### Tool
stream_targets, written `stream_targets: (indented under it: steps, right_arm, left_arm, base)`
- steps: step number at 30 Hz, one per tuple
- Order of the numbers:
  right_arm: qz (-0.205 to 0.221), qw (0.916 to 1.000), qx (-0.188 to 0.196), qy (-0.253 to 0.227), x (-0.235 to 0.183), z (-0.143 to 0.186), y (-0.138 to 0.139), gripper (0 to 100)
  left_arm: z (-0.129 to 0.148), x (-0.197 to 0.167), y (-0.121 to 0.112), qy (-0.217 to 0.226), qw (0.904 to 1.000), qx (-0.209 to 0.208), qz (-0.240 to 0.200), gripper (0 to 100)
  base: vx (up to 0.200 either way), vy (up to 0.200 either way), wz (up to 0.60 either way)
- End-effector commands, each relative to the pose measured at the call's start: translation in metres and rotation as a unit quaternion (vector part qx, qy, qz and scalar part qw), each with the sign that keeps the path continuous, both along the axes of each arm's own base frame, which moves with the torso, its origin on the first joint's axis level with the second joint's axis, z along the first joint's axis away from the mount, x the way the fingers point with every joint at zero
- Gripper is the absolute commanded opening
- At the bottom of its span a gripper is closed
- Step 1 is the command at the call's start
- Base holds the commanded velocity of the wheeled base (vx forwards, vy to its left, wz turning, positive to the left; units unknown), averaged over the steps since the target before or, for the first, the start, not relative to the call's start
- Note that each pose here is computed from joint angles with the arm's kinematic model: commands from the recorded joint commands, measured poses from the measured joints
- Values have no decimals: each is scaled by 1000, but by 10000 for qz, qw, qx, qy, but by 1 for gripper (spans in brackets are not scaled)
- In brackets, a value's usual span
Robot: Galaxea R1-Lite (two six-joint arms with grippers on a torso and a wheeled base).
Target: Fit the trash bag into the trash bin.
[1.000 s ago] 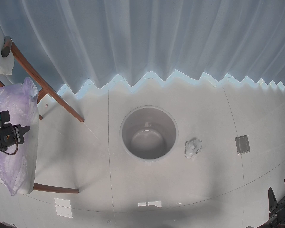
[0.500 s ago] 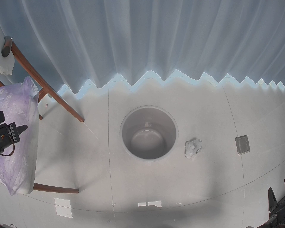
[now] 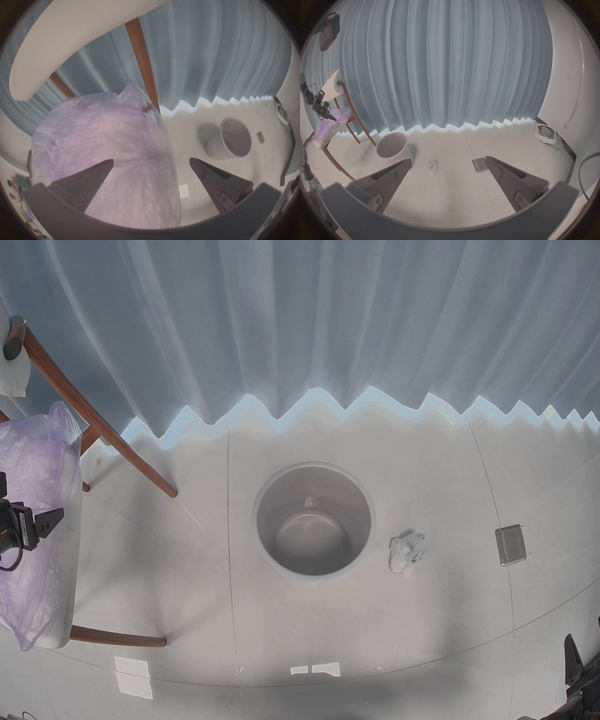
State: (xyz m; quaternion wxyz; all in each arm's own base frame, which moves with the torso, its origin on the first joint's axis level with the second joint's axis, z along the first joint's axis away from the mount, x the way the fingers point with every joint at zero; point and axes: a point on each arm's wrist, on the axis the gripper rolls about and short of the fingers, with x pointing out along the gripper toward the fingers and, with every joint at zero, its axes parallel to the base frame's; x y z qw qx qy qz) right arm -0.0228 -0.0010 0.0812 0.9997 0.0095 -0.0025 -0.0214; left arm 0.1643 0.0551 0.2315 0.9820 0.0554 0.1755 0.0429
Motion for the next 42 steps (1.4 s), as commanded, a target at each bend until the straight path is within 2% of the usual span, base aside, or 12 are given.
stream_targets:
  steps: [1, 3, 8, 16, 17, 30, 32, 36, 40, 42]
  right_arm:
    - [-1, 10000, 5, 23, 0, -5, 0, 100]
    - [-1, 10000, 5, 23, 0, -5, 0, 100]
    - [-1, 10000, 5, 23, 0, -5, 0, 100]
    - [-1, 10000, 5, 23, 0, -5, 0, 100]
    - [-1, 10000, 5, 23, 0, -5, 0, 100]
    - [-1, 10000, 5, 23, 0, -5, 0, 100]
    - [-1, 10000, 5, 23, 0, -5, 0, 100]
    - [-1, 10000, 5, 16, 0, -5, 0, 100]
    - [-1, 10000, 5, 23, 0, -5, 0, 100]
    - [-1, 10000, 5, 23, 0, -5, 0, 100]
  left_arm:
    - [-12, 17, -6, 434, 9987, 264, -34, 100]
    - [-16, 24, -5, 521, 9981, 306, 71, 100]
    - [-20, 46, 2, 402, 9983, 378, 169, 100]
    - [-25, 48, 4, 488, 9977, 385, 259, 100]
    - [-24, 48, 4, 480, 9978, 387, 260, 0]
    - [-24, 43, 3, 437, 9985, 194, 250, 0]
    - [-24, 42, 1, 422, 9987, 43, 280, 0]
    - [-21, 38, -3, 238, 9974, -676, 68, 0]
    - [-22, 34, -4, 212, 9940, -1048, -241, 0]
    - [-23, 34, -4, 216, 9935, -1089, -267, 0]
  base:
    - [0, 0, 0]
    - [0, 0, 0]
    - [0, 0, 0]
    - [0, 0, 0]
    - [0, 0, 0]
    - [0, 0, 0]
    - [0, 0, 0]
    - [0, 0, 0]
    - [0, 0, 0]
    - [0, 0, 0]
